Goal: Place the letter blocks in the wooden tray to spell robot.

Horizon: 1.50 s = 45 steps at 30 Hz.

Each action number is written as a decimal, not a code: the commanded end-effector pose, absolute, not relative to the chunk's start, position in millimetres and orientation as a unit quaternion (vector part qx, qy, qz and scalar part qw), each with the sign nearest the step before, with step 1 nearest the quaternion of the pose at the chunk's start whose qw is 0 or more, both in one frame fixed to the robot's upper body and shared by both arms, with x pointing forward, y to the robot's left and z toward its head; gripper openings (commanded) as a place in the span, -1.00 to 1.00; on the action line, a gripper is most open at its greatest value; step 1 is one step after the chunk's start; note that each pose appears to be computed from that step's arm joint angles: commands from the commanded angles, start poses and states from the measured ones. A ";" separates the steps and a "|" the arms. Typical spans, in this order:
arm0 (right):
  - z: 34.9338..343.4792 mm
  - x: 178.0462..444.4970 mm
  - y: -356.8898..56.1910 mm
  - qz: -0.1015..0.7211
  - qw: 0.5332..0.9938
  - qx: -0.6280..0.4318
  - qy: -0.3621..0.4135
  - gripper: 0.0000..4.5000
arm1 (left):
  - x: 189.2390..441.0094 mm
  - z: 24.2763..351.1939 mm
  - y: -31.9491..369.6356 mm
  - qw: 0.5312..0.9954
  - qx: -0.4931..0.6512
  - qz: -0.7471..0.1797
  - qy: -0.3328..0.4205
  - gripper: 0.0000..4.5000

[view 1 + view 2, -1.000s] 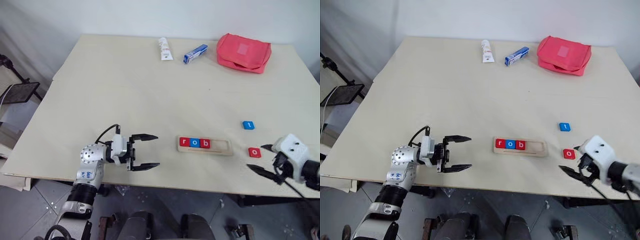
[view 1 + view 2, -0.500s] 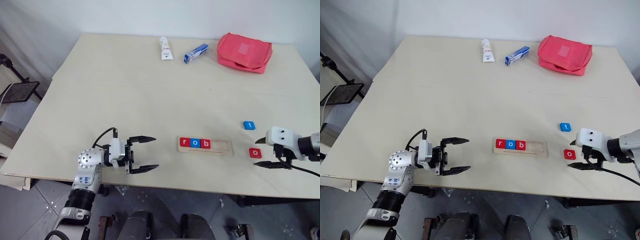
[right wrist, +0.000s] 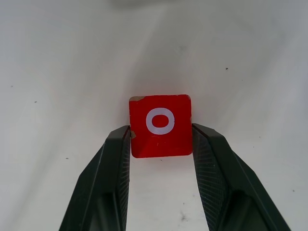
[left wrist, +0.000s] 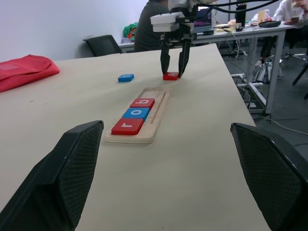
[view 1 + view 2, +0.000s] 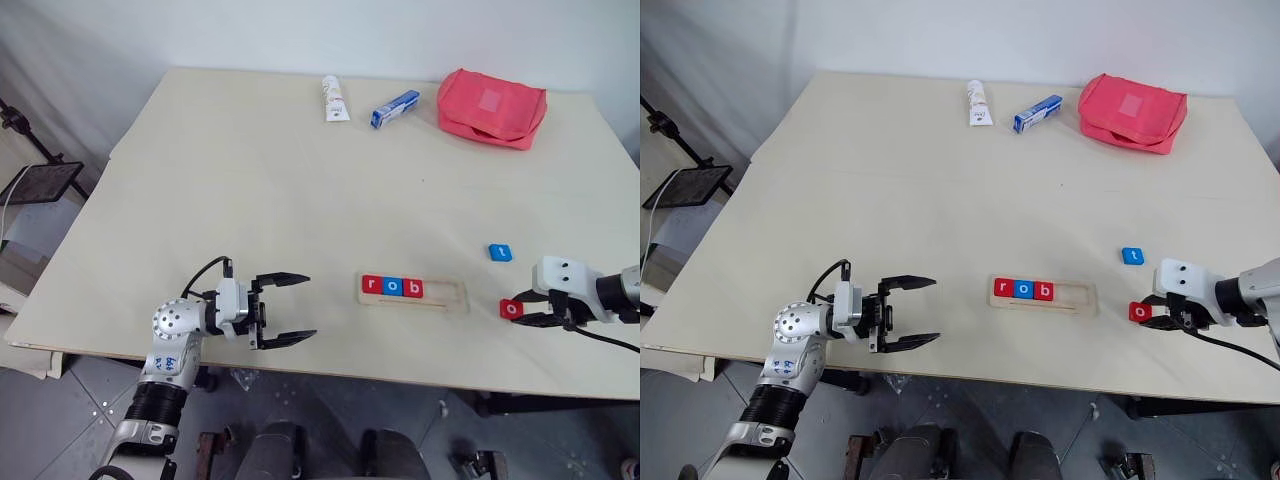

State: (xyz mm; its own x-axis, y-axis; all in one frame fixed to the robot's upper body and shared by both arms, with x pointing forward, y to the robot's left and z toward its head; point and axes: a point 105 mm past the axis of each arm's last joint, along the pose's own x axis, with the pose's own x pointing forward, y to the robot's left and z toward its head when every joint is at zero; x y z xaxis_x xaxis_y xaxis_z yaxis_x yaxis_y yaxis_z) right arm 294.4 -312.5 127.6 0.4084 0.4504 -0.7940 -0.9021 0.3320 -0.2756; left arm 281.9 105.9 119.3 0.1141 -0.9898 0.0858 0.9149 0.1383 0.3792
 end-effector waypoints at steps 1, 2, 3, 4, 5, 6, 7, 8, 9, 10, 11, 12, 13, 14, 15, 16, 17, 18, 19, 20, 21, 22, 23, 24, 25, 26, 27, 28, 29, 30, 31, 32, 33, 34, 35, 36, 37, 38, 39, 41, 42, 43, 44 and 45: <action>162.9 294.8 -298.7 0.441 0.771 -0.368 0.275 -0.35 | 282.5 122.7 105.5 0.725 0.119 -0.656 -0.170 1.00; 166.6 293.7 -294.0 0.443 0.772 -0.365 0.272 -0.35 | 282.8 122.5 105.4 0.723 0.119 -0.659 -0.170 1.00; 170.7 292.6 -287.8 0.447 0.772 -0.363 0.269 -0.35 | 283.5 122.5 105.2 0.721 0.119 -0.661 -0.170 1.00; 174.8 292.0 -278.8 0.452 0.772 -0.359 0.264 -0.35 | 284.7 122.5 104.8 0.718 0.119 -0.664 -0.170 1.00; 178.1 291.3 -267.0 0.461 0.771 -0.354 0.260 -0.35 | 286.6 122.9 104.1 0.716 0.120 -0.666 -0.170 1.00; 179.5 291.8 -256.6 0.467 0.770 -0.350 0.257 -0.35 | 288.7 123.5 103.1 0.715 0.120 -0.667 -0.171 1.00; 180.2 292.1 -250.3 0.469 0.771 -0.348 0.256 -0.35 | 290.2 124.0 102.4 0.714 0.121 -0.668 -0.172 1.00; 178.5 293.0 -245.9 0.468 0.769 -0.347 0.262 -0.35 | 291.2 124.5 101.2 0.712 0.120 -0.669 -0.173 1.00; 175.9 294.2 -242.7 0.469 0.766 -0.348 0.268 -0.35 | 291.6 124.8 100.1 0.711 0.120 -0.670 -0.175 1.00; 173.2 296.5 -238.4 0.471 0.762 -0.352 0.269 -0.35 | 291.7 124.8 98.6 0.710 0.119 -0.671 -0.176 1.00; 170.7 298.6 -233.6 0.475 0.758 -0.356 0.270 -0.35 | 291.6 124.9 97.0 0.709 0.118 -0.672 -0.178 1.00; 169.3 300.7 -229.4 0.478 0.756 -0.358 0.268 -0.35 | 291.4 125.0 96.0 0.708 0.118 -0.673 -0.179 1.00; 168.8 302.1 -227.1 0.480 0.755 -0.359 0.268 -0.35 | 291.3 125.0 95.1 0.708 0.117 -0.673 -0.179 1.00; 168.1 303.8 -224.2 0.481 0.754 -0.358 0.267 -0.35 | 291.0 125.1 94.1 0.708 0.117 -0.673 -0.180 1.00; 167.0 306.0 -219.1 0.486 0.752 -0.359 0.265 -0.35 | 290.3 125.2 93.2 0.707 0.117 -0.673 -0.181 1.00; 163.4 310.5 -213.3 0.491 0.744 -0.367 0.264 -0.35 | 288.4 125.1 92.7 0.707 0.116 -0.673 -0.183 1.00; 160.9 313.7 -209.2 0.495 0.738 -0.375 0.264 -0.35 | 287.0 124.9 92.5 0.707 0.115 -0.673 -0.184 1.00; 159.4 315.7 -207.3 0.496 0.734 -0.380 0.265 -0.35 | 285.9 124.8 92.1 0.707 0.115 -0.673 -0.184 1.00; 158.5 317.8 -206.0 0.497 0.733 -0.383 0.265 -0.35 | 284.9 124.3 92.2 0.707 0.115 -0.673 -0.184 1.00; 158.2 320.7 -203.1 0.499 0.732 -0.384 0.262 -0.35 | 284.0 124.1 93.3 0.709 0.115 -0.671 -0.184 1.00; 158.0 322.9 -200.9 0.500 0.731 -0.386 0.259 -0.35 | 283.4 124.1 94.1 0.711 0.116 -0.669 -0.183 1.00; 157.8 324.5 -199.5 0.502 0.730 -0.387 0.258 -0.35 | 282.8 124.1 94.6 0.711 0.116 -0.669 -0.183 1.00; 157.5 325.1 -199.3 0.502 0.729 -0.387 0.257 -0.35 | 282.1 124.0 94.4 0.712 0.116 -0.668 -0.183 1.00; 156.5 325.9 -198.4 0.504 0.727 -0.389 0.258 -0.35 | 281.5 124.1 95.1 0.713 0.117 -0.667 -0.183 1.00; 155.9 326.3 -197.9 0.505 0.725 -0.390 0.259 -0.35 | 281.0 124.1 95.4 0.713 0.118 -0.666 -0.183 1.00; 154.2 328.0 -197.5 0.506 0.723 -0.394 0.260 -0.35 | 280.1 124.3 96.5 0.714 0.118 -0.665 -0.183 1.00; 153.2 329.5 -197.6 0.505 0.722 -0.395 0.260 -0.35 | 279.7 124.5 97.4 0.716 0.119 -0.663 -0.183 1.00; 152.7 331.0 -198.6 0.504 0.721 -0.399 0.261 -0.35 | 279.2 124.5 98.0 0.717 0.119 -0.662 -0.182 1.00; 152.6 332.2 -199.9 0.502 0.719 -0.403 0.262 -0.35 | 278.9 124.4 98.6 0.718 0.120 -0.661 -0.182 1.00; 153.0 332.8 -201.0 0.502 0.718 -0.405 0.263 -0.35 | 278.8 124.5 98.6 0.719 0.120 -0.660 -0.181 1.00; 153.5 333.1 -201.7 0.502 0.717 -0.406 0.263 -0.35 | 278.7 124.6 98.5 0.719 0.120 -0.660 -0.181 1.00; 154.5 333.3 -201.9 0.502 0.717 -0.405 0.263 -0.35 | 278.7 124.7 98.4 0.719 0.120 -0.660 -0.181 1.00; 155.2 333.4 -202.0 0.503 0.717 -0.405 0.262 -0.35 | 278.7 124.8 98.3 0.720 0.120 -0.660 -0.181 1.00; 155.7 333.5 -202.3 0.503 0.717 -0.406 0.262 -0.35 | 278.7 124.7 98.2 0.720 0.120 -0.659 -0.181 1.00; 156.0 333.6 -202.5 0.503 0.716 -0.407 0.262 -0.35 | 278.7 124.7 98.2 0.720 0.119 -0.659 -0.181 1.00; 156.8 333.3 -203.1 0.503 0.716 -0.408 0.263 -0.35 | 278.6 124.5 98.0 0.720 0.119 -0.659 -0.180 1.00; 157.4 333.1 -203.5 0.503 0.715 -0.408 0.263 -0.35 | 278.5 124.4 97.9 0.720 0.119 -0.659 -0.180 1.00; 158.4 332.5 -203.4 0.503 0.715 -0.408 0.263 -0.35 | 278.6 124.3 97.4 0.720 0.118 -0.659 -0.181 1.00; 159.1 332.2 -203.3 0.504 0.715 -0.407 0.263 -0.35 | 278.6 124.2 97.1 0.720 0.118 -0.659 -0.181 1.00; 159.9 331.3 -201.5 0.507 0.714 -0.406 0.261 -0.35 | 279.4 124.4 96.1 0.721 0.117 -0.659 -0.181 1.00; 159.7 330.1 -200.4 0.511 0.712 -0.404 0.261 -0.35 | 279.6 124.5 95.6 0.720 0.117 -0.659 -0.182 1.00; 159.4 329.0 -199.5 0.514 0.711 -0.403 0.262 -0.20 | 280.2 124.8 95.3 0.720 0.117 -0.659 -0.182 1.00; 159.4 328.2 -199.0 0.515 0.710 -0.402 0.262 -0.01 | 280.5 124.9 95.1 0.720 0.117 -0.659 -0.182 1.00; 159.4 327.9 -198.7 0.516 0.710 -0.402 0.262 0.11 | 280.8 125.0 95.1 0.720 0.117 -0.659 -0.182 1.00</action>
State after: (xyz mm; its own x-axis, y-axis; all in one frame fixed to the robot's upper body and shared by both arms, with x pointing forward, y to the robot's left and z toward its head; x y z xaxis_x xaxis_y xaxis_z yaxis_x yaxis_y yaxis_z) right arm 328.6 -201.1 147.2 0.3155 0.5063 -0.8025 -0.9489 0.1584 -0.2731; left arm 281.8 96.6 120.1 0.0721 -0.9923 0.1006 0.9155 0.1059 0.3881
